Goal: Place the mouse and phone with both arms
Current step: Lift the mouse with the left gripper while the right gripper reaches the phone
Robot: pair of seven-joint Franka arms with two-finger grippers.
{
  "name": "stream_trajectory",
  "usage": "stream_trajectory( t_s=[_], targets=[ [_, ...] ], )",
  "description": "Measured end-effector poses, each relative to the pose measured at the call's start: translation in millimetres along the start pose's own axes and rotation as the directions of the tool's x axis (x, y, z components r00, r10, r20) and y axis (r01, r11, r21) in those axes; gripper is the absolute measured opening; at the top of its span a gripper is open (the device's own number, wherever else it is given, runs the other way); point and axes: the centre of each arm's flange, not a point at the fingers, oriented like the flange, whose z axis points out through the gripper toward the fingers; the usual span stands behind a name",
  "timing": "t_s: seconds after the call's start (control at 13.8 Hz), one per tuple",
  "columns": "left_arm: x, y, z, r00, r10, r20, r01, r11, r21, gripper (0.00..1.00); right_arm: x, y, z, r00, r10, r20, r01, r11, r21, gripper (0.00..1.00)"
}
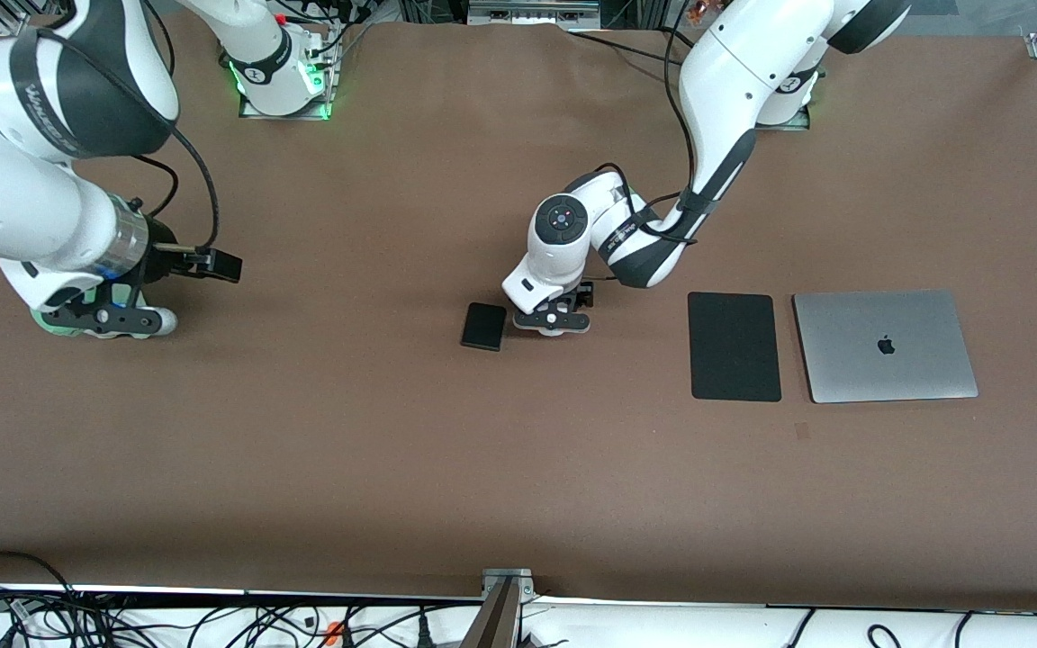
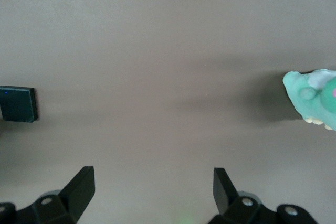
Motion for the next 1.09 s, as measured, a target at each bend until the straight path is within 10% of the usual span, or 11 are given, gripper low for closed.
stream_trajectory(
  t_s=[0.22, 0.51, 1.09],
  targets=[
    [4, -4, 2, 1.000, -0.008, -0.005, 0.008, 1.000, -0.001, 1.00, 11, -17, 20, 1.000, -0.006, -0.003, 0.006, 1.000, 0.008, 1.00],
    [10, -5, -2, 1.000, -0.015, -0.014, 0.015, 1.000, -0.005, 0.61, 23, -45, 50, 1.000, -0.008, 0.005, 0.008, 1.000, 0.019, 1.00],
    [60, -68, -90, 0.994, -0.108, -0.020, 0.109, 0.991, 0.071, 0.61, 38, -62, 92, 1.000, -0.008, 0.025, 0.008, 1.000, 0.003, 1.00]
  ],
)
